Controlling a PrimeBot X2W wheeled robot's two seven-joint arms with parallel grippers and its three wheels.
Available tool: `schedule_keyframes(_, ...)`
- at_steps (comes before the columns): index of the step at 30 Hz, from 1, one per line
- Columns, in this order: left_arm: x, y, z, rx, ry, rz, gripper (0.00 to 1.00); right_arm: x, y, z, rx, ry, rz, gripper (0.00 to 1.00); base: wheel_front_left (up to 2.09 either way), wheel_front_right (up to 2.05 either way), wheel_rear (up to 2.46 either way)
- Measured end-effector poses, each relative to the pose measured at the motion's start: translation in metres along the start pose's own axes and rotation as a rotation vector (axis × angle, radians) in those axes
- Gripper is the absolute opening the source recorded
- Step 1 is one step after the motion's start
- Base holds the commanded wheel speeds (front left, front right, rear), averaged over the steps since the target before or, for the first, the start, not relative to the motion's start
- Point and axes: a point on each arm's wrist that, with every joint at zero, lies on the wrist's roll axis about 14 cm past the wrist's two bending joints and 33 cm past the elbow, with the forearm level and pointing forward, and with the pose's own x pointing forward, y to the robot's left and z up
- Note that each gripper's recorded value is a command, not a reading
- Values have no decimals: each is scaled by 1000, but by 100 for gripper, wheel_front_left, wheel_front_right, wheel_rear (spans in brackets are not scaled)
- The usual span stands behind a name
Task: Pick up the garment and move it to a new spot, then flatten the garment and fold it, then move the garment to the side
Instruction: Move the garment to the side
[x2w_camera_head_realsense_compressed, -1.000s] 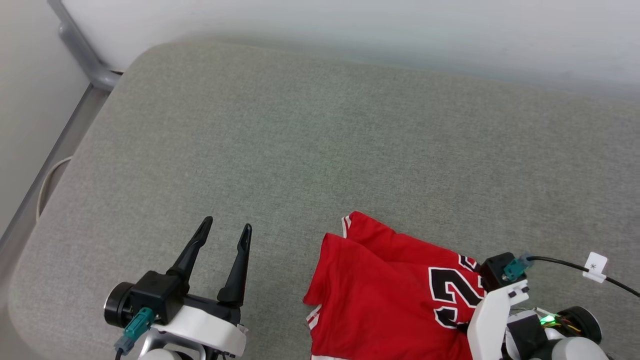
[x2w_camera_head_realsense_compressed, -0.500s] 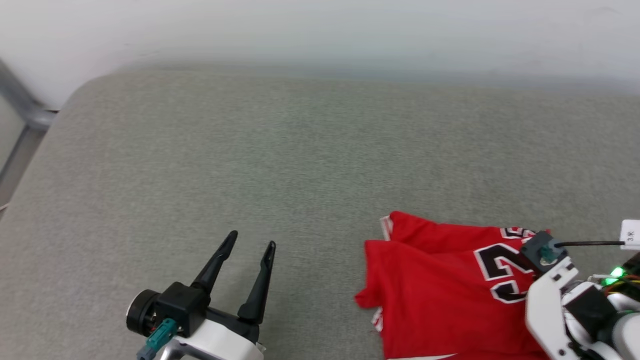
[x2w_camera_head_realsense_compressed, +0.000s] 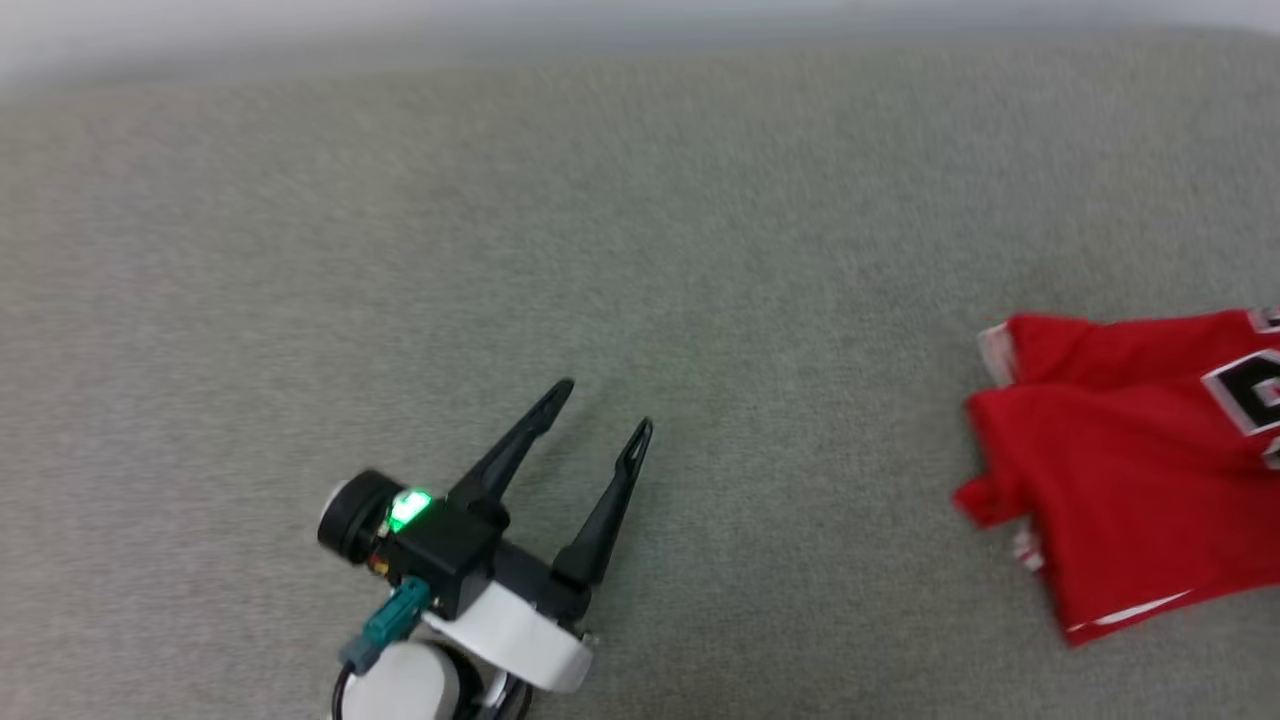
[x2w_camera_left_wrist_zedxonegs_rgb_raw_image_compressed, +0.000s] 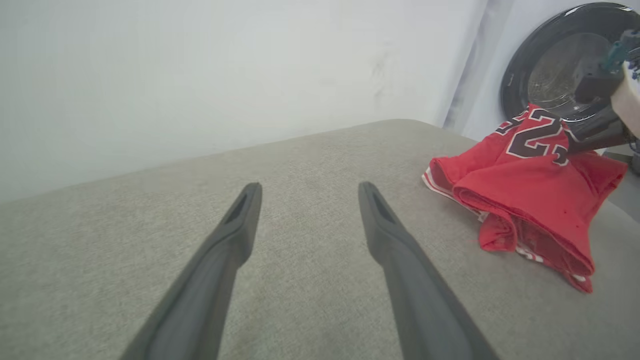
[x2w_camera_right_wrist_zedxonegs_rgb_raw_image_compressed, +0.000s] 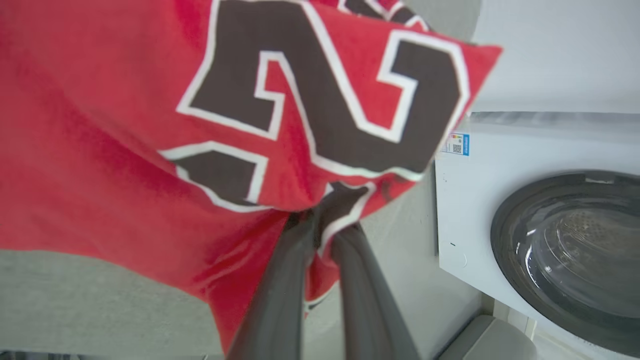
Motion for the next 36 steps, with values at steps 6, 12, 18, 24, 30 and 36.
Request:
schedule_keyframes(6, 39, -5, -10, 7, -25, -102, 100, 26, -57, -49, 43, 109, -129, 0, 0, 0, 0)
schedule_keyframes(12, 72, 3, -24, 18, -57, -162, 100, 44, -103, -88, 97, 196, -258, 0, 0, 0, 0)
schedule_keyframes(18, 94, 2, -37, 3, -83, -213, 100, 64, -111, -115, 175, 251, -312, 0, 0, 0, 0)
schedule_keyframes(24, 100, 1, -45, -11, -75, -234, 100, 81, -107, -119, 207, 241, -339, 0, 0, 0, 0)
schedule_keyframes(30, 97, 3, -37, 6, -85, -222, 100, 81, -106, -113, 223, 220, -361, 100, 0, 0, 0)
schedule_keyframes(36, 87, 2, -25, 15, -81, -194, 100, 66, -116, -96, 241, 164, -396, 100, 0, 0, 0)
